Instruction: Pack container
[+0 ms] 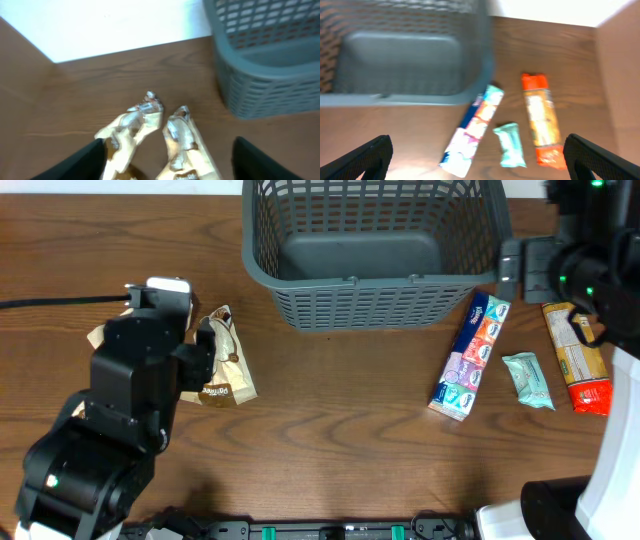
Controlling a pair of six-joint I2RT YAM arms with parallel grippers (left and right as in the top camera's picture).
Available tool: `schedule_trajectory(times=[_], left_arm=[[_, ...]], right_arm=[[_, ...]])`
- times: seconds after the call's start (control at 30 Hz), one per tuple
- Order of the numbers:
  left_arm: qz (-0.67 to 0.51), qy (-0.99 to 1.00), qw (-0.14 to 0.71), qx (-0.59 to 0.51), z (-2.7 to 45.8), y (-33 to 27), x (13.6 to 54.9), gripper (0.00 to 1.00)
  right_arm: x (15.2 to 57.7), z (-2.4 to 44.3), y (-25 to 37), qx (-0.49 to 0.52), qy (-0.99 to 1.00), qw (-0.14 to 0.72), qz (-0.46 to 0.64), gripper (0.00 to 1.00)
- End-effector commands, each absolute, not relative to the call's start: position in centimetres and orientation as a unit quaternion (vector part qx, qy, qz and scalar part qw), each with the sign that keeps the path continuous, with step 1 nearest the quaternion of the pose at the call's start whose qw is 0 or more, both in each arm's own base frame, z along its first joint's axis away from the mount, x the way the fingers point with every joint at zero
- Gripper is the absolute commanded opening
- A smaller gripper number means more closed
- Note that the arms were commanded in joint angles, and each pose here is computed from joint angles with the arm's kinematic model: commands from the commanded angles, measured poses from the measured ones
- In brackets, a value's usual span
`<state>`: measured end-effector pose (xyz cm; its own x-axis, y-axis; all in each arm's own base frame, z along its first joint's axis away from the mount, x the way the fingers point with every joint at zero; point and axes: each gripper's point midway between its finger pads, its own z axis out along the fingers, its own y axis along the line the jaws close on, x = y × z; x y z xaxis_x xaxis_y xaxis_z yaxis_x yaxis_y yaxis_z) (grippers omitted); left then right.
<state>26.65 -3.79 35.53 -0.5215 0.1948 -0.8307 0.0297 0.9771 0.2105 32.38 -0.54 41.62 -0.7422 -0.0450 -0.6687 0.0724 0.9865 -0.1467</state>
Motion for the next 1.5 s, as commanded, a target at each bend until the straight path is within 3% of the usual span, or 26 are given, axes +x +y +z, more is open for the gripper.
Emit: schedule_trajectory(times=[0.0,0.03,0.53,1.07,1.33,1.47], left_arm=[[0.124,0.856,0.500,0.034,37.0,-1.6,25.8,0.94],[0.130,0.854,0.502,0.030,37.1,-1.3,25.6,1.00],[0.206,0.848,0.488,-0.011,37.2,1.9,25.0,0.99],[0.258,0.867,0.421,-0.061,34.6,5.2,27.2,0.99],[0.259,0.869,0.418,-0.060,34.5,5.2,27.3,0.99],[0.259,0.869,0.417,-0.059,34.4,5.2,27.3,0.99]], right_arm=[[30.6,43.3,-4.2,0.087,0.912,0.379,-0.126,0.99],[30.1,43.5,-5.1,0.110,0.908,0.381,-0.134,0.99],[29.8,41.4,-8.1,0.177,0.913,0.350,-0.113,0.99],[35.1,30.1,-7.2,0.092,0.958,0.256,-0.088,0.99],[35.2,25.0,-11.1,0.135,0.960,0.221,-0.106,0.99],[34.8,23.2,-11.7,0.134,0.966,0.212,-0.057,0.99]])
